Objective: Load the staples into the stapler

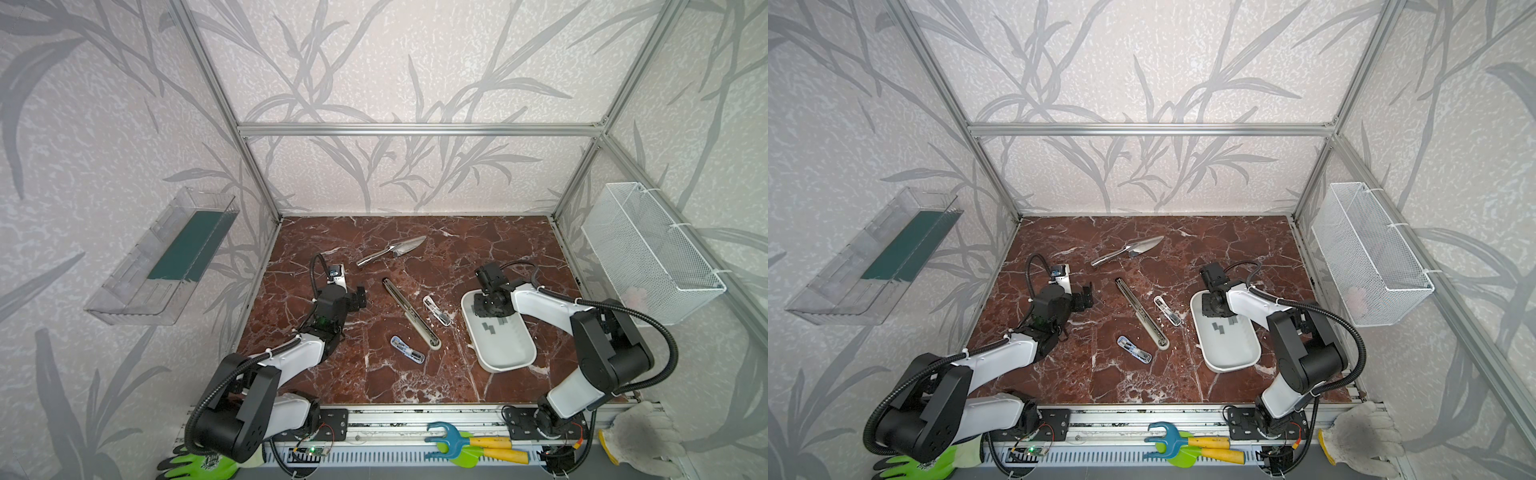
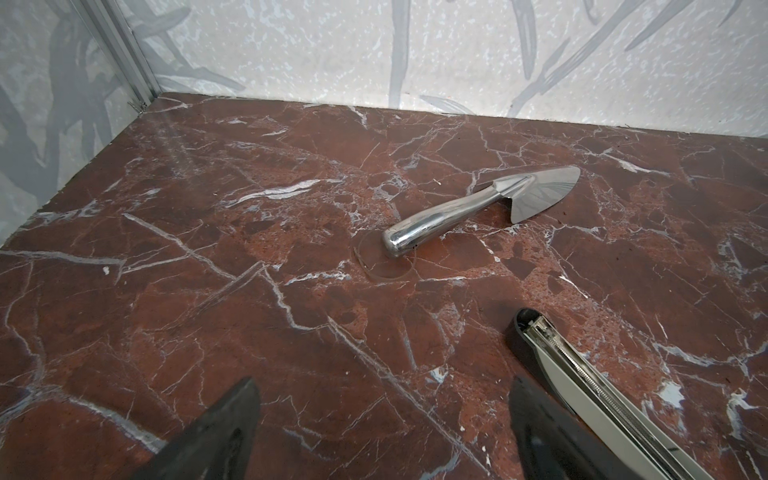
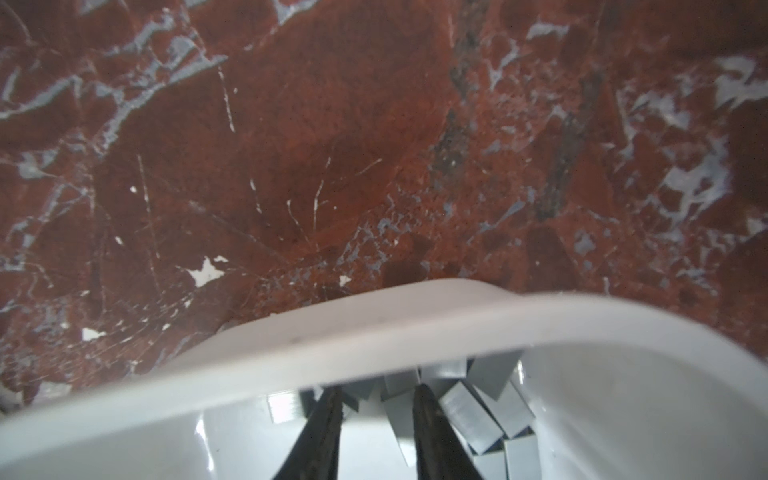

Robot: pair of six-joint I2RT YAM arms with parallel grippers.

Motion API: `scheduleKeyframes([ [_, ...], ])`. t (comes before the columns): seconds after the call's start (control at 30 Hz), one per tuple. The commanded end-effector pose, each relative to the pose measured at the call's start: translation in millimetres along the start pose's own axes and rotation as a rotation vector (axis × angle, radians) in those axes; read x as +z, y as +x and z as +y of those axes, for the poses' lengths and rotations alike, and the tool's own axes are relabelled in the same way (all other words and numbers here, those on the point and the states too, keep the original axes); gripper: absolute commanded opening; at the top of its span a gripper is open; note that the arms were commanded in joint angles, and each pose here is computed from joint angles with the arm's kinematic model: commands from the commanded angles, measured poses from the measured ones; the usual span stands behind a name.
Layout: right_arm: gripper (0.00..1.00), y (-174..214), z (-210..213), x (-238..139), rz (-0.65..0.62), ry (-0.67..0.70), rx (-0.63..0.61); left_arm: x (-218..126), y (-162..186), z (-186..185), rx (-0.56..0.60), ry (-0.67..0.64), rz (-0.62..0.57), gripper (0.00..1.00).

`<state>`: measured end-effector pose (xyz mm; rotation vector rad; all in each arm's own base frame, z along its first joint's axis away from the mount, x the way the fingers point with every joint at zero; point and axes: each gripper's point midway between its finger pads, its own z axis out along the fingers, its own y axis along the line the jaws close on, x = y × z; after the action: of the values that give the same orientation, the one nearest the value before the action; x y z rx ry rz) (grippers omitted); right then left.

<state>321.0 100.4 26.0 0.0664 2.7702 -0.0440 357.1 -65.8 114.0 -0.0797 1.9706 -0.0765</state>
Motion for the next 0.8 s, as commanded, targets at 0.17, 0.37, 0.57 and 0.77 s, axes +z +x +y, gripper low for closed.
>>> scheduleKeyframes([
  [0.17, 0.3, 1.3, -4.1, -1.8, 0.024, 0.022, 0.02, -3.2, -4.7, -2.7, -0.037, 0.023, -0.026, 0.93],
  [0.37, 0.3, 3.3, -8.1, -4.4, 0.016, 0.034, 0.033, -5.9, -5.0, -2.9, -0.04, 0.03, -0.035, 0.94],
  [0.57, 0.28, 5.9, -11.9, -5.2, 0.016, 0.049, 0.045, -7.9, -5.2, -3.9, -0.041, 0.038, -0.042, 0.93],
  [0.77, 0.26, 7.2, -15.3, -5.5, 0.013, 0.059, 0.058, -7.8, -5.5, -3.8, -0.042, 0.04, -0.044, 0.93],
])
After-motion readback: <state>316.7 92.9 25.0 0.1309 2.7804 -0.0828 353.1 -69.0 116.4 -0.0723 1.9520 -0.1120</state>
